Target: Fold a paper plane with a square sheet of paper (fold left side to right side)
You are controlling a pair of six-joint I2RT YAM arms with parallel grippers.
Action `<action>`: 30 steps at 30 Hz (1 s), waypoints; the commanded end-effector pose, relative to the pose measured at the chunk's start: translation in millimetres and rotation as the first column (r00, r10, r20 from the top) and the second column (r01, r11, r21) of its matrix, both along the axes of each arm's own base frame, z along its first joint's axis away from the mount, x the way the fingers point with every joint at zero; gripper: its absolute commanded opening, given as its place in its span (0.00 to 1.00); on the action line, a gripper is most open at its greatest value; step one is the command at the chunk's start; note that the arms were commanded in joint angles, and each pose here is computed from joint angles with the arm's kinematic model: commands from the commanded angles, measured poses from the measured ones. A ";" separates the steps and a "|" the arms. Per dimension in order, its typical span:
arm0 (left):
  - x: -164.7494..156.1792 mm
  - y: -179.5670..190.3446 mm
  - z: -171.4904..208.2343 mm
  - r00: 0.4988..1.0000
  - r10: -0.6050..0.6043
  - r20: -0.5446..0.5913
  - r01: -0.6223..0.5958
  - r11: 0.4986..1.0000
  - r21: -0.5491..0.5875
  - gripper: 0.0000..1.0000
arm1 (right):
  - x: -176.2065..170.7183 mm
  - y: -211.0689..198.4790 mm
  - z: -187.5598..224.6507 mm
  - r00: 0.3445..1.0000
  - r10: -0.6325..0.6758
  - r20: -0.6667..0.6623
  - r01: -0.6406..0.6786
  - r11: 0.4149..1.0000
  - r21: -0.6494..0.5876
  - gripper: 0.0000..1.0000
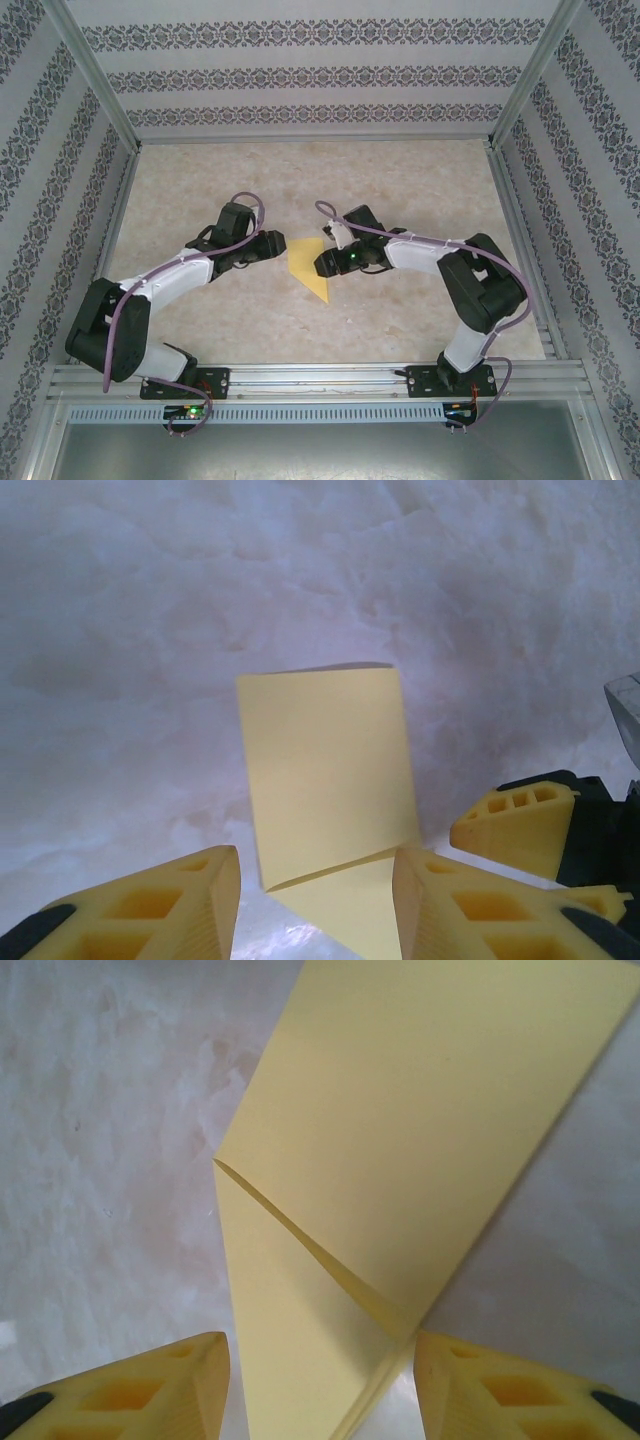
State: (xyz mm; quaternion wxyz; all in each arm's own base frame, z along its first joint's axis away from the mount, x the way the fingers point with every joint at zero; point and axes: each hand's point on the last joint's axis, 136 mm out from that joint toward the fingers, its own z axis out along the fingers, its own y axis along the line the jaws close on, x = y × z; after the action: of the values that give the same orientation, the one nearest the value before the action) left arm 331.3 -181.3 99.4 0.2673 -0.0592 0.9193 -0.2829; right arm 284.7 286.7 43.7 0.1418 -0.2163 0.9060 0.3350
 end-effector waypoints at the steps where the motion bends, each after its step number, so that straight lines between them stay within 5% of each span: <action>1: -8.2 12.3 -7.8 1.000 0.005 -0.020 -0.004 0.998 0.055 0.44 | 3.7 10.6 0.9 0.999 0.043 0.026 -0.044 0.999 0.013 0.51; 11: -6.8 14.4 -11.2 0.999 0.015 -0.037 -0.013 0.999 0.041 0.47 | -5.4 14.9 1.3 0.998 0.060 0.007 -0.060 0.998 0.029 0.38; 14: -4.5 12.2 -8.4 0.999 0.013 -0.033 -0.012 1.000 0.008 0.48 | -7.5 13.9 6.8 0.998 0.060 0.012 -0.060 0.997 0.037 0.28; 18: 0.9 10.8 -4.9 0.999 0.018 -0.032 -0.019 0.999 -0.048 0.53 | -7.1 9.3 17.2 0.999 0.041 0.026 -0.042 0.998 0.052 0.02; 30: 20.2 -19.7 -13.1 0.991 -0.071 -0.117 0.039 0.966 -0.257 0.56 | -2.9 -2.3 48.8 0.996 -0.045 0.076 0.030 0.982 0.185 0.00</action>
State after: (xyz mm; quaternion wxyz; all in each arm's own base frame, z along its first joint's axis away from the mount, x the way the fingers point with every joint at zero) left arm 338.8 -188.0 70.1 0.1885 -0.0950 0.9101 -0.3566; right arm 281.7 283.4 82.9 0.1930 -0.2048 0.8798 0.3831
